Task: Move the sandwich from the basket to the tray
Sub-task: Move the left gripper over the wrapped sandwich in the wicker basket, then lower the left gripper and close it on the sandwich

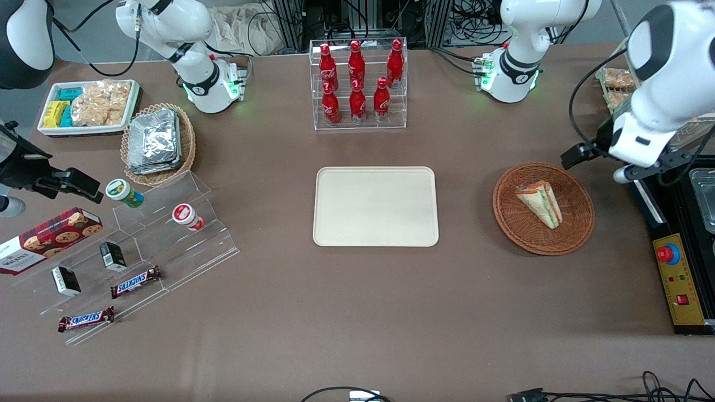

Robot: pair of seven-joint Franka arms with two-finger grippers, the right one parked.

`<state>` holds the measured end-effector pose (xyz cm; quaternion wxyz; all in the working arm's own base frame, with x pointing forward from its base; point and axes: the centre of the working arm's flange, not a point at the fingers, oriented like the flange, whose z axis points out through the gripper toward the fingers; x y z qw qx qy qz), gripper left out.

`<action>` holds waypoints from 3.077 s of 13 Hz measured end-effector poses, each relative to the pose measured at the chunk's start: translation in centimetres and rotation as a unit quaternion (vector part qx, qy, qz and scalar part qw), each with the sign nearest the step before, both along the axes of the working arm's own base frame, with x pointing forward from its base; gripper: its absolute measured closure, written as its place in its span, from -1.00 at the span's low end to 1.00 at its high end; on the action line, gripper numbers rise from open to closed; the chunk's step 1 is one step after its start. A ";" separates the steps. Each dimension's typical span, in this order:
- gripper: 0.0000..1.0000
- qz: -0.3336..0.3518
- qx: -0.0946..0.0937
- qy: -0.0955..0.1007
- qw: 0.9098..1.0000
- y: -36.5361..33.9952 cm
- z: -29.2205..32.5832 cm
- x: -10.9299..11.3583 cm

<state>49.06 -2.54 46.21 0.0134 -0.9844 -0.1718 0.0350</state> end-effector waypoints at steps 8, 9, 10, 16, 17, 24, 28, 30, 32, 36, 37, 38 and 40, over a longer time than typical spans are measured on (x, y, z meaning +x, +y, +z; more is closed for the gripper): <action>-1.00 0.072 0.010 0.005 0.997 1.2 -14.6 -0.5; -1.00 0.076 0.009 0.003 0.997 1.2 -16.0 -0.9; -1.00 0.078 0.008 0.002 0.997 1.2 -17.4 -1.3; -1.00 0.095 0.015 0.006 0.995 3.6 -21.4 -1.9; -1.00 0.096 0.015 0.005 0.995 3.7 -21.7 -1.8; -0.15 0.095 0.015 0.011 0.995 3.7 -22.6 -1.9; 0.33 0.095 0.015 0.009 0.995 3.6 -22.6 -1.9; 0.38 0.095 0.015 0.009 0.995 3.6 -22.6 -1.9; 0.59 0.095 0.015 0.009 0.995 3.6 -22.6 -1.9; 0.64 0.092 0.015 0.004 0.996 3.6 -22.0 -1.6; 0.64 0.084 0.017 -0.001 0.996 3.6 -21.1 -1.3; 0.64 0.069 0.019 -0.006 0.997 3.5 -19.3 -1.0; 0.64 0.038 0.025 -0.005 0.999 3.5 -13.6 -0.5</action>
